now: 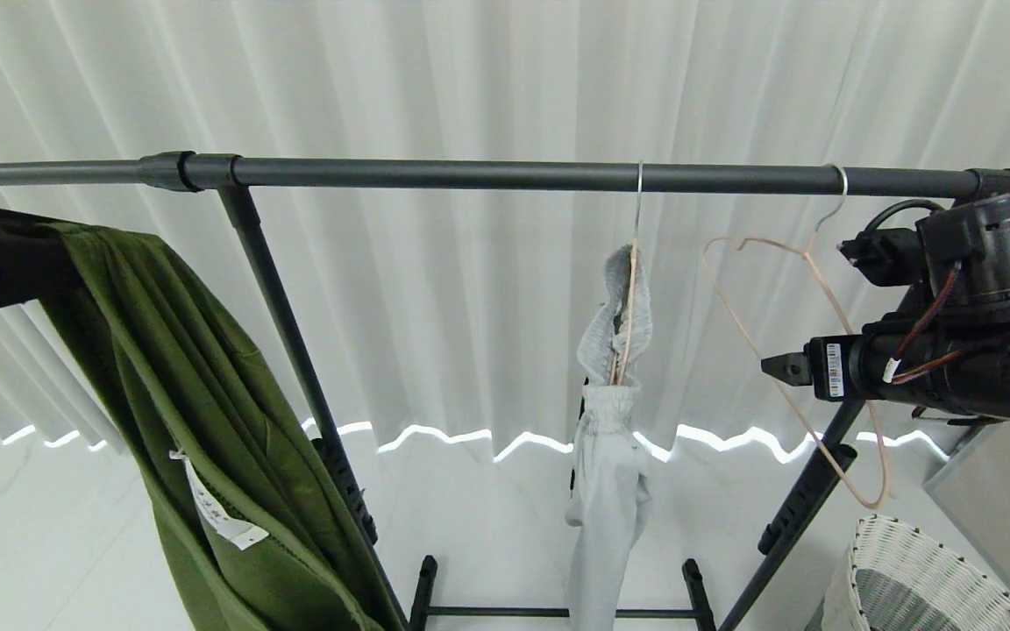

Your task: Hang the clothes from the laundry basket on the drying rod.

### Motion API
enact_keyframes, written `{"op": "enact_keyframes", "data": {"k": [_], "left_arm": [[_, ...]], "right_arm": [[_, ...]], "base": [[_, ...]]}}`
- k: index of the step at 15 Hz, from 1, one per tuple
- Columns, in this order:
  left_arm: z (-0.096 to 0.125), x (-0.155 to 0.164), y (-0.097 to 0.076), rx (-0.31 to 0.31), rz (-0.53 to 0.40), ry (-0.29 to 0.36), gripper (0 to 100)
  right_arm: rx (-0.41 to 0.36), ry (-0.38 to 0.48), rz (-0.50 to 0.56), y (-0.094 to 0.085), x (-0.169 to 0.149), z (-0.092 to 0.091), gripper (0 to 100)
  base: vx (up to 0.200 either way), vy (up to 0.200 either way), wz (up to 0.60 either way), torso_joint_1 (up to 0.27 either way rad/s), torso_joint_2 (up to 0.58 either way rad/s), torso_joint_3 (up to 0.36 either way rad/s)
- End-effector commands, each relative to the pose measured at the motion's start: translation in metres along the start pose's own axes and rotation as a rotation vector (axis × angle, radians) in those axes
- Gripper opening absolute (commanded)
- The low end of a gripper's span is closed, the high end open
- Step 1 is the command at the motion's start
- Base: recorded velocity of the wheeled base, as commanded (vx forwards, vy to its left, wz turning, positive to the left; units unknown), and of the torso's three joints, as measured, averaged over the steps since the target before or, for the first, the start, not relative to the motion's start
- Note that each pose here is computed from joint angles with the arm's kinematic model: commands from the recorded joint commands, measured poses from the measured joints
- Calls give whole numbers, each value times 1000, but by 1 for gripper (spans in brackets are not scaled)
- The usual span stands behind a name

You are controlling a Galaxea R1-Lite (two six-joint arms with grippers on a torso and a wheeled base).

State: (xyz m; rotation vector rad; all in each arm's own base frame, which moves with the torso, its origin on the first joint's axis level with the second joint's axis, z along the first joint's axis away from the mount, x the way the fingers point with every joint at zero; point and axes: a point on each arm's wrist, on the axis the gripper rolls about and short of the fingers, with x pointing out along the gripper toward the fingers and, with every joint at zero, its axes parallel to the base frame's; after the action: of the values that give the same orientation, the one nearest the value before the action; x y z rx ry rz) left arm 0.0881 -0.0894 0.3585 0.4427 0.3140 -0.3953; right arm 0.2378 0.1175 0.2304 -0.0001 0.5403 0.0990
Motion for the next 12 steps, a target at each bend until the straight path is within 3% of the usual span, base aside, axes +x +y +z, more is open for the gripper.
{"op": "enact_keyframes", "data": {"k": [1, 2, 12], "left_arm": [[0, 0, 0, 1, 0, 1, 0], [0, 0, 0, 1, 0, 1, 0], [0, -3, 2, -3, 2, -8, 0]], "right_arm": [[0, 5, -2, 1, 3, -1, 100], [4, 3, -2, 1, 3, 0, 0], [19, -20, -10, -5, -4, 4, 0]], "base": [[0, 0, 0, 0, 0, 0], [0, 0, 0, 0, 0, 0], [0, 0, 0, 0, 0, 0]]}}
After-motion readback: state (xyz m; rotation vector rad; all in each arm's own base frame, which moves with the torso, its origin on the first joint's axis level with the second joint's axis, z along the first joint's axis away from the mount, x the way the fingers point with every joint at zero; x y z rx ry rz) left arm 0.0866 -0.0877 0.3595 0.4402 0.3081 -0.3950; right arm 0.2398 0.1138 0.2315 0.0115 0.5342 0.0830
